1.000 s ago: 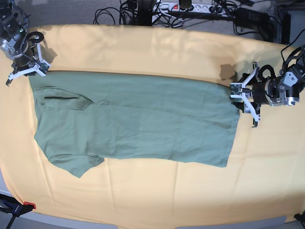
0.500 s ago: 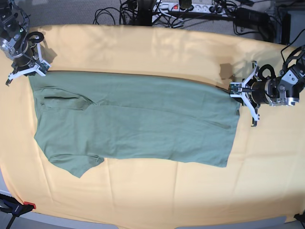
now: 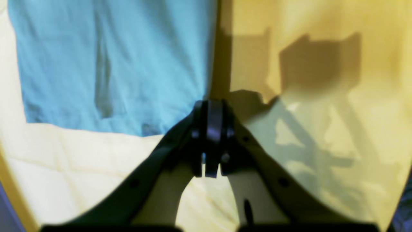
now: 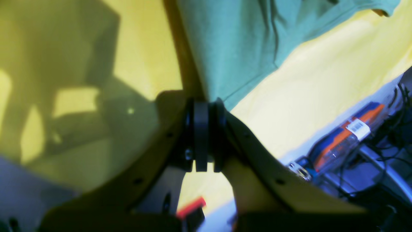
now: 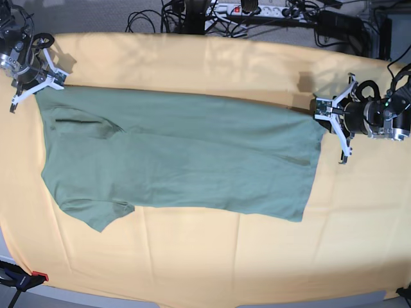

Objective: Fold the T-shirt properly
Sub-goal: 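Drag the shirt toward the robot with both grippers to flatten it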

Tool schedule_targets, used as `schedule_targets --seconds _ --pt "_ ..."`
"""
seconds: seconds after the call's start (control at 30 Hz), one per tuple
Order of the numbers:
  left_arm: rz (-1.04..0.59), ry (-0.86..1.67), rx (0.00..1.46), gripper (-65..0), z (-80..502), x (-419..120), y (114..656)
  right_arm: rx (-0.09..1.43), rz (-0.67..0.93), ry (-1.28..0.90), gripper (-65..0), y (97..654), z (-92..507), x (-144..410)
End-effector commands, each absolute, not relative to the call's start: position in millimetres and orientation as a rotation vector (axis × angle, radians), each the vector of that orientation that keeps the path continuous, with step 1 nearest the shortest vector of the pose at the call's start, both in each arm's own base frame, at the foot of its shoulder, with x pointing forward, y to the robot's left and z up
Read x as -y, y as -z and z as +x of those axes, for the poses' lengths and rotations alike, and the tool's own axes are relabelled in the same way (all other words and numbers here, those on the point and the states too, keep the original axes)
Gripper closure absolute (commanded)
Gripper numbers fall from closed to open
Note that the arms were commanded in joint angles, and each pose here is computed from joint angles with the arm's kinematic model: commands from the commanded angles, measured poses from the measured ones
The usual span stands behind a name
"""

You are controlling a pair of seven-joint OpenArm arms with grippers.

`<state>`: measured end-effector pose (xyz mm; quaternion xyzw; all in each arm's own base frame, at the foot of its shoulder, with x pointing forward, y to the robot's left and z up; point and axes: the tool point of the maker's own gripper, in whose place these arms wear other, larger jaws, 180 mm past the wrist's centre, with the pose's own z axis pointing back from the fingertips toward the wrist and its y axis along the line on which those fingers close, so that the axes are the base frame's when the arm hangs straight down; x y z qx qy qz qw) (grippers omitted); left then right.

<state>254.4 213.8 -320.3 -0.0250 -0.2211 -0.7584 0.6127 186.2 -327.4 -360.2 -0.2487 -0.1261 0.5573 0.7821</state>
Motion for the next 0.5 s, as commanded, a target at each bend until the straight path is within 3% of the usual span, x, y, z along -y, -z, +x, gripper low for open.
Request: schedule_targets --seconds 0.0,0.47 --pt "-0.036 1.745 0.526 0.0 259 -219 307 0.257 -0.601 -1.229 0.0 347 193 338" --pt "-0.151 1.74 0.555 0.0 226 -203 273 0.076 -0.584 -1.305 0.0 357 151 355"
